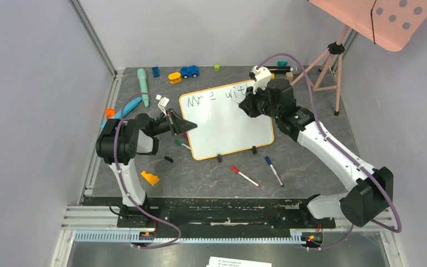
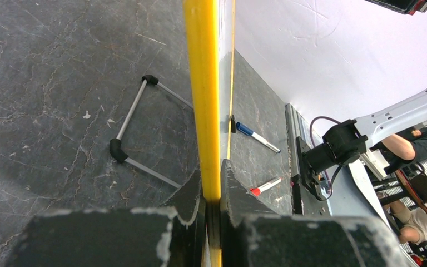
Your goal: Write a sentence on the whiteboard
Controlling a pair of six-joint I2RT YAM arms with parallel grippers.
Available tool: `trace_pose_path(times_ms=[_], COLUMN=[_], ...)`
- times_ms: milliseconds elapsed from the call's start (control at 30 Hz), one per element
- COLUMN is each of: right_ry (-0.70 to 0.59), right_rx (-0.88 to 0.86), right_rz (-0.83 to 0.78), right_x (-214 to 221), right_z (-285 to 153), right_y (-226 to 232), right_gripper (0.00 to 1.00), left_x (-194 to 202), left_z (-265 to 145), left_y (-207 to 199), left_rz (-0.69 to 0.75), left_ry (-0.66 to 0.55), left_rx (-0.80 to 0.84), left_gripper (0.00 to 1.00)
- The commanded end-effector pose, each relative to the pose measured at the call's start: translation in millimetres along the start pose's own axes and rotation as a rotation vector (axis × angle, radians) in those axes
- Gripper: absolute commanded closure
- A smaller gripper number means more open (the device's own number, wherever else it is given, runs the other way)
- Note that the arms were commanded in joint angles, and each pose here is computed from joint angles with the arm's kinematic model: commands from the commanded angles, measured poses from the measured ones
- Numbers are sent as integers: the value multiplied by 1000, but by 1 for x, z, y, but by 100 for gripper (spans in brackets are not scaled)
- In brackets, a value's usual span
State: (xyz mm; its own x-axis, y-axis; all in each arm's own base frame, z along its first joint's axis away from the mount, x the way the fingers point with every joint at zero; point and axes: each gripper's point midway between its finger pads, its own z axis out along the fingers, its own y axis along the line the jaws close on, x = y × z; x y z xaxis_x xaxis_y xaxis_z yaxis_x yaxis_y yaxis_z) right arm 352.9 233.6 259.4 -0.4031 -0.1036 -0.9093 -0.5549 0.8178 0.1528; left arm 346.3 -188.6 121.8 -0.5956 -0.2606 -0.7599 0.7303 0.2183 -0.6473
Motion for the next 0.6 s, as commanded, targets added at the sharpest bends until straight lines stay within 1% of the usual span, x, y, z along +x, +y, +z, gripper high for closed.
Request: trace_pose_path(times_ms=[0,100,267,400,567], right_ry=[-51,-52,-69,-71,-75], right_rx=[0,-2,10,38,73], right_rz=[-10,-8,-5,13,64], right_x=[-11,-10,-13,-13,-14], right_z=[1,2,3,6,12], right_y=[2,2,2,-2,-1], right_gripper=[100,100,100,100,100], left_x=[1,0,-3,-10,-8], left_z=[0,2,1,2,3], left_y=[29,26,24,21,20], left_rz=[248,253,289,277,270], left_ry=[-38,-25,-37,-49,-33], left_rx=[-45,-25,-34,-34,-15], left_gripper=[98,98,98,98,98])
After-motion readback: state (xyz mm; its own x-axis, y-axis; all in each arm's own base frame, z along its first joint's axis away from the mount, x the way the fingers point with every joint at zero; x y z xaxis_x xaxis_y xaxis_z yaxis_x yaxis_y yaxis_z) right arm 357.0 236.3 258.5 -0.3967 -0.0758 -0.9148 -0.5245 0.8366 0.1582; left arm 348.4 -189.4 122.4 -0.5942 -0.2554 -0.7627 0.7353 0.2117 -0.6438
